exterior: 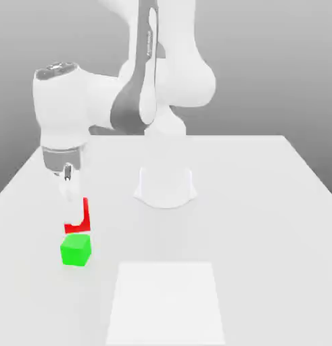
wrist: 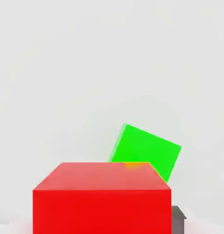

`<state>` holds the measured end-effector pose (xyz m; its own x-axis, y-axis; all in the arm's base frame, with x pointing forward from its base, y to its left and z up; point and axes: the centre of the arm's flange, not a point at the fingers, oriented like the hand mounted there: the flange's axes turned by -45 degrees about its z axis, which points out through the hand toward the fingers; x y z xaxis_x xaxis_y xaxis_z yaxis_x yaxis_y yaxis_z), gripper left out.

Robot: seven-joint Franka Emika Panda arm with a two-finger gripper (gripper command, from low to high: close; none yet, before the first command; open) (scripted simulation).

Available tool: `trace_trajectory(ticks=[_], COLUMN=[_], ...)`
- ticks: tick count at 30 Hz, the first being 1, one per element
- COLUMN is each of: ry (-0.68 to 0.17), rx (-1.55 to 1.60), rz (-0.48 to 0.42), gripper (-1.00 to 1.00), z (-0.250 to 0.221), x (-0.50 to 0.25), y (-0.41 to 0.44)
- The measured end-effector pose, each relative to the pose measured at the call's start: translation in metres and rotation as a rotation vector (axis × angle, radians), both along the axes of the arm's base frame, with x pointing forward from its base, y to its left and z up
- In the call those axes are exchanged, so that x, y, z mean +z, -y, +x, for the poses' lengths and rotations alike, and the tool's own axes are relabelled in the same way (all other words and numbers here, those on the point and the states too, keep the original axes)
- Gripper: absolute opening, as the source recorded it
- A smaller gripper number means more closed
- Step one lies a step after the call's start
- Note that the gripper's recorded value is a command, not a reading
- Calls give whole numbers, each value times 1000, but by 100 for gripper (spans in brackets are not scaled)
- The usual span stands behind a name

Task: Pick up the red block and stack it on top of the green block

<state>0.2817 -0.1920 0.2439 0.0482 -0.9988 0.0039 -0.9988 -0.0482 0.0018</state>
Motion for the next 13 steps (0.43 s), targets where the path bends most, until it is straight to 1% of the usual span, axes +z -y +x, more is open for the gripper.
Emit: trace_trajectory(ticks=[3,9,10,13], ry=[3,3,3,3], rx=[-145,-170,-169,-158], rz=[2,3,3,3], gripper=[-100,-100,100,100], z=[-9,-10,-10,-8], x=[-3,-50,-58,-58], y=[8,9,9,6])
